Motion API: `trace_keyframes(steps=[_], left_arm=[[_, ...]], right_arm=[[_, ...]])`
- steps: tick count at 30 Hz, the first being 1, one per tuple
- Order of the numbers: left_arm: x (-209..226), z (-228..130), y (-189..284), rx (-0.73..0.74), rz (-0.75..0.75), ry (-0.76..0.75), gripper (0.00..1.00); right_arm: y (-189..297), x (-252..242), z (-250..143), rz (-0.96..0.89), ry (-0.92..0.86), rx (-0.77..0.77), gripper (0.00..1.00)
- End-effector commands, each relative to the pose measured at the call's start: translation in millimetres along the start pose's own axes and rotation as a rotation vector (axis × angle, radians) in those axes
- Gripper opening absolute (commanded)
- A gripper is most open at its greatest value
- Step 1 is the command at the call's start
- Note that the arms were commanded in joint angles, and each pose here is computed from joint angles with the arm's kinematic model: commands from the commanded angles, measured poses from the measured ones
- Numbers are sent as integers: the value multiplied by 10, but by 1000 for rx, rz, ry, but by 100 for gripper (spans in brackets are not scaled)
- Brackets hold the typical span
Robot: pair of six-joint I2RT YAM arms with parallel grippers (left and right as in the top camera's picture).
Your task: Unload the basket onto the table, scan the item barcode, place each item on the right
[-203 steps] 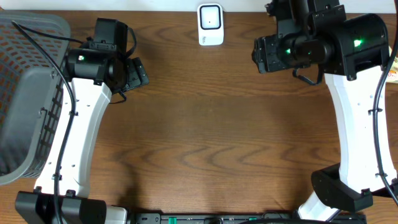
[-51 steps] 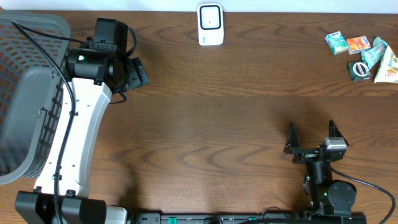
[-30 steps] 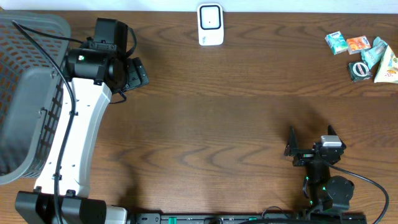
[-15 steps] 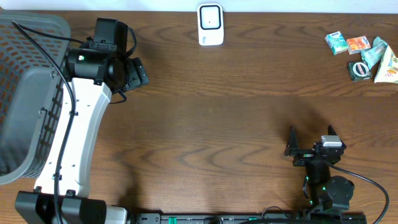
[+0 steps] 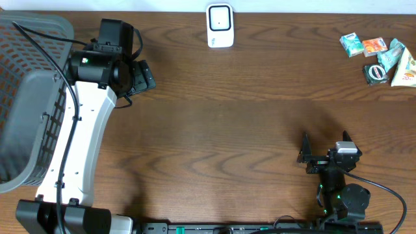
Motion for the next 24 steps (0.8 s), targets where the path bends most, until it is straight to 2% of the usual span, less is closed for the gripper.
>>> trace_keyframes(steps=[1, 21, 24], left_arm=[[12, 15, 8, -3, 9, 14, 98], [41, 21, 9, -11, 41, 13, 98], [57, -48, 8, 31, 51, 5, 98]], right_arm=[[4, -24, 1, -18, -14, -5, 99], [4, -24, 1, -18, -14, -5, 99], [4, -24, 1, -18, -14, -5, 99]])
Point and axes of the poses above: each gripper's point midway between its finger pads, its own y axis back along the fingers, its own x axis along the line the jaws close on, z = x × y, the point moved 8 cm from there along y, back along the fingers, and after that the axes turned 15 degrees about -y, right-handed, at the moved point
